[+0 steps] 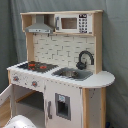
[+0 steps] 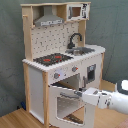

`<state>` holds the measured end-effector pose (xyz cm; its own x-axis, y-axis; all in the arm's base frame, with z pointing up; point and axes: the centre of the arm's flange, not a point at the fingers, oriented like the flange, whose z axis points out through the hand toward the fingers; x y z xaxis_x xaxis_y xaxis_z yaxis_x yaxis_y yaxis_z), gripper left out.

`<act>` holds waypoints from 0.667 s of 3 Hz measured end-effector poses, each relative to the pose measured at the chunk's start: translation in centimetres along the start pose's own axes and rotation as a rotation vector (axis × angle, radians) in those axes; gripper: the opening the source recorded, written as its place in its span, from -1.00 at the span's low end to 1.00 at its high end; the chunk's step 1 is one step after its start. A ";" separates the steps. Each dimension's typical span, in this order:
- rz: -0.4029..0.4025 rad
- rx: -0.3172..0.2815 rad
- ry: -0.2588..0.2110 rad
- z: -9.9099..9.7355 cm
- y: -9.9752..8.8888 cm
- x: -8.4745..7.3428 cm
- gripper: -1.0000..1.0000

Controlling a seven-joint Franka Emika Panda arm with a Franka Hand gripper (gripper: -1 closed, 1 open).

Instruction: Play with the kitchen

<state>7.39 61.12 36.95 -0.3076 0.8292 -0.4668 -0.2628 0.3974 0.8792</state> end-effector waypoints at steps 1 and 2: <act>0.081 0.017 0.001 0.1 -1.8 0.4 1.00; 0.182 0.031 0.007 0.1 -3.0 0.9 1.00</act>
<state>8.02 60.75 33.93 -0.3539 0.8858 -0.3000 -0.1738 0.2529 0.9518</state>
